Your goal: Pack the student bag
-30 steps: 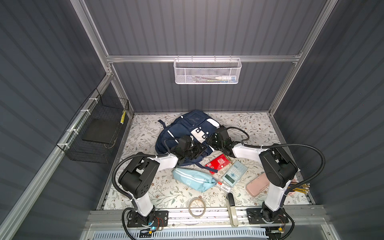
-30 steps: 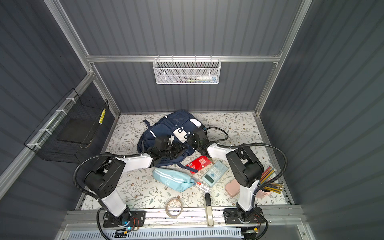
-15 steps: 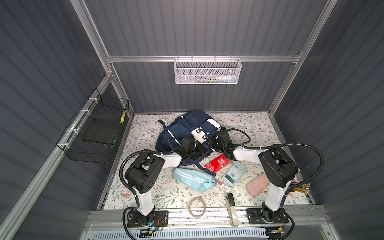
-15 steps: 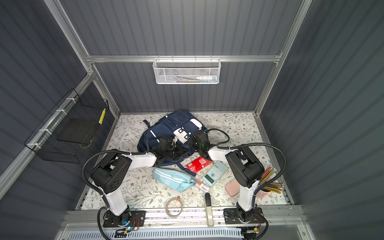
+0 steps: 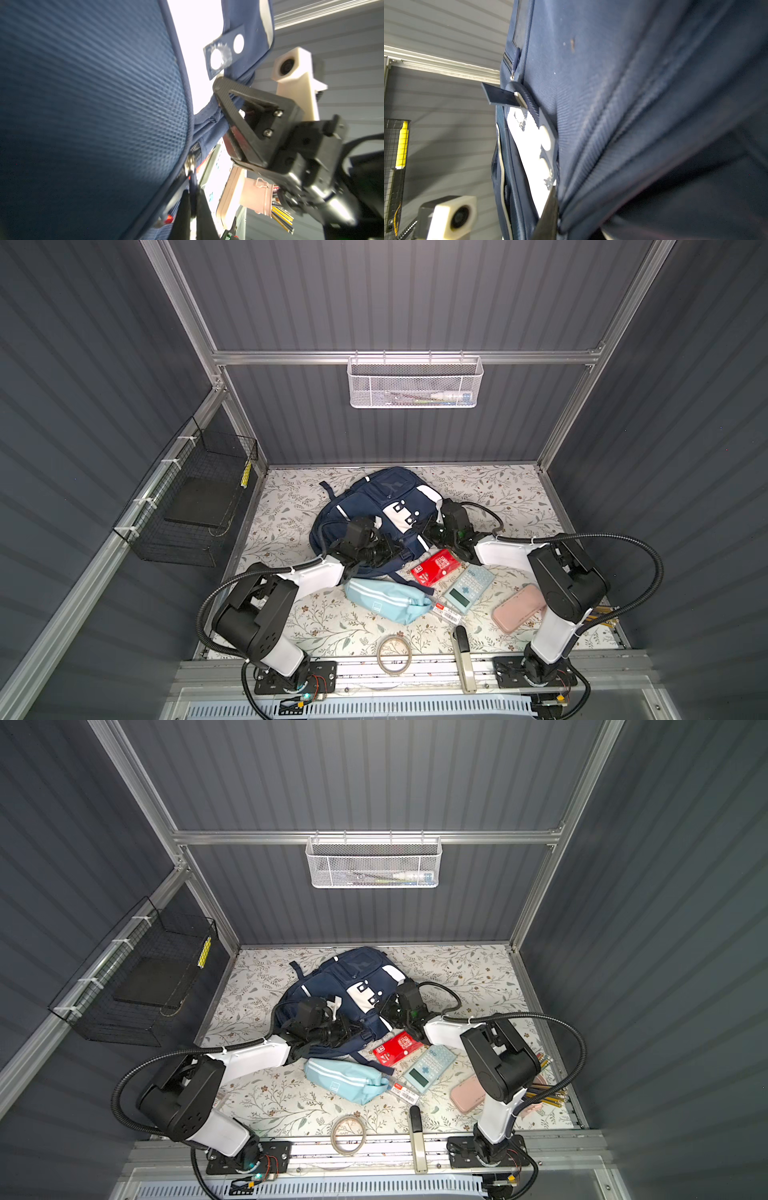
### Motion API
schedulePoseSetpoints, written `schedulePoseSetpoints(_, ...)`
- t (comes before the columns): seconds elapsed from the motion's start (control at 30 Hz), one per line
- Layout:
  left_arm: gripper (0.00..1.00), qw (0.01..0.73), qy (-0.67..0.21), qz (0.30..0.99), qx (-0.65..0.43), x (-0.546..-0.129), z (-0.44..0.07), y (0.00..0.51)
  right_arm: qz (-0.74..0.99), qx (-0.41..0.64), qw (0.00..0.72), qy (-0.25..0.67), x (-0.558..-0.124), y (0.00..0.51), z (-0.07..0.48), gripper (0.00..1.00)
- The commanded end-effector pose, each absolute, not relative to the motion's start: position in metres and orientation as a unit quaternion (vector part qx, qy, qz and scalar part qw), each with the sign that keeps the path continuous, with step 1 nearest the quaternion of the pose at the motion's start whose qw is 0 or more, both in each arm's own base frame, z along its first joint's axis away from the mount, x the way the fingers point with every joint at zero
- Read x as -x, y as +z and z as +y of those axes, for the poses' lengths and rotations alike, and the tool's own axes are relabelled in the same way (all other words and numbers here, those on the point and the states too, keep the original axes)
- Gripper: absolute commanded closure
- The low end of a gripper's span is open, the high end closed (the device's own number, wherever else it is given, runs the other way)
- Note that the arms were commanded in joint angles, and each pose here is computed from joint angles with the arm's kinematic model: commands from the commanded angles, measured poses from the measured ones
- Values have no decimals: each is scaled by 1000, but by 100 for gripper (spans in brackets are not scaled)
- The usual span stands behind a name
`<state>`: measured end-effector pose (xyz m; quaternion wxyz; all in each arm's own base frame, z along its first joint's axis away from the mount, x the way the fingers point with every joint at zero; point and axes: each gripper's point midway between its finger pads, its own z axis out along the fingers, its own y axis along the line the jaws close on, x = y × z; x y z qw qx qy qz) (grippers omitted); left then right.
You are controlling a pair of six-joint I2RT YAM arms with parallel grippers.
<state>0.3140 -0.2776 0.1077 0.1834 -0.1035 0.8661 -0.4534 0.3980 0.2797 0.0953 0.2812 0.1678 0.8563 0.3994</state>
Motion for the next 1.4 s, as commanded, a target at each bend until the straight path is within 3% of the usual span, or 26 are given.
schedulePoseSetpoints(0.0,70,161,-416,887,123,-314,-254,79,866,-185,304,351,-411,85,252,100)
schedulePoseSetpoints(0.03,60,165,-428,881,116,-318,-260,83,866,-179,300,357,-409,85,260,100)
schedulePoseSetpoints(0.2,56,190,-446,870,87,-327,-281,101,869,-167,287,367,-402,79,280,100)
schedulePoseSetpoints(0.23,49,201,-443,871,73,-327,-287,106,870,-165,284,367,-401,78,281,100)
schedulePoseSetpoints(0.3,45,207,-427,878,52,-323,-296,111,871,-166,282,365,-400,76,281,100)
schedulePoseSetpoints(0.5,47,259,-382,884,76,-326,-279,134,873,-167,283,360,-400,74,279,100)
schedulePoseSetpoints(0.63,48,202,-388,897,68,-317,-298,109,872,-166,283,363,-400,75,280,100)
schedulePoseSetpoints(0.8,46,206,-377,901,69,-322,-305,88,872,-164,287,360,-399,76,279,100)
schedulePoseSetpoints(0.93,50,205,-387,897,55,-328,-324,94,874,-163,283,359,-396,73,280,100)
schedulePoseSetpoints(1.1,53,183,-338,922,47,-325,-327,66,874,-161,283,360,-393,73,282,100)
schedulePoseSetpoints(1.3,51,203,-254,945,27,-330,-310,36,873,-153,282,368,-385,77,287,100)
schedulePoseSetpoints(1.37,55,208,-243,947,19,-334,-311,31,873,-149,279,371,-382,78,291,100)
